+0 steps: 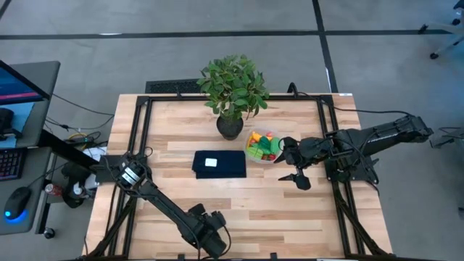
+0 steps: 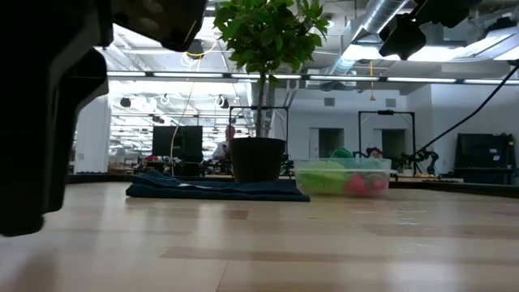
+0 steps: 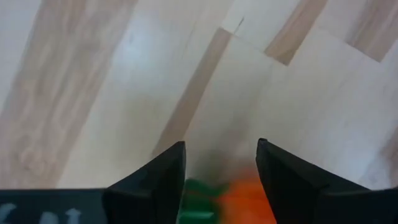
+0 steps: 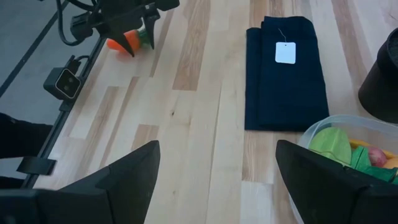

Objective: Pick and placing Produce into tupperware
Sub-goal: Put the orange carrot into the transparent container

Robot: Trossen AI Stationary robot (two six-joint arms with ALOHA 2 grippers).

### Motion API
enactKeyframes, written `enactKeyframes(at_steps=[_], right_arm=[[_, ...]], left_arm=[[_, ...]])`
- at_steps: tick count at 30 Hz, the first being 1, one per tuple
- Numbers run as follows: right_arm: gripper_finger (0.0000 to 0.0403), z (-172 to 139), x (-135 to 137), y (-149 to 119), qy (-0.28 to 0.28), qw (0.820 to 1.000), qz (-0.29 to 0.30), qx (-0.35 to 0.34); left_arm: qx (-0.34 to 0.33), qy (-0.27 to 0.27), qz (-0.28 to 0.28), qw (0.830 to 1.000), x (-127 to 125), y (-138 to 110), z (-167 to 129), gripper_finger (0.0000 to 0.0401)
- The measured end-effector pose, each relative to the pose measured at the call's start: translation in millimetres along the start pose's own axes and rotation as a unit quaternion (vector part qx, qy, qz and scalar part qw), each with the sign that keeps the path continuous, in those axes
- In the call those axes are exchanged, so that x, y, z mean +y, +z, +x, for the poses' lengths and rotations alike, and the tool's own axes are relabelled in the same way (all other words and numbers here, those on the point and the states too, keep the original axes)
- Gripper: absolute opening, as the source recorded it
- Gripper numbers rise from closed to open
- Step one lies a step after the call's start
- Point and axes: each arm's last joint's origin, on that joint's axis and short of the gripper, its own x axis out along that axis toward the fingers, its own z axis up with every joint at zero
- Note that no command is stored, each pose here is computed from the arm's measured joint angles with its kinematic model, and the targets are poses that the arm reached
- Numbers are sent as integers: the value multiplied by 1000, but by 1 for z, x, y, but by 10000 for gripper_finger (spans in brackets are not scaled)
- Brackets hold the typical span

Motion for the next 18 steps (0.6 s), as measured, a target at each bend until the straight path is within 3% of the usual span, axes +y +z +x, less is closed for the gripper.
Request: enactKeyframes(at_steps=[10, 18], right_arm=[[315, 0, -1, 0, -2, 1000, -2, 0], [315, 0, -4, 0, -7, 1000, 2, -1]], left_arm=[[11, -8, -19, 1000, -3, -6, -1, 210], [-21, 7, -10, 1000, 4, 10, 1, 218]])
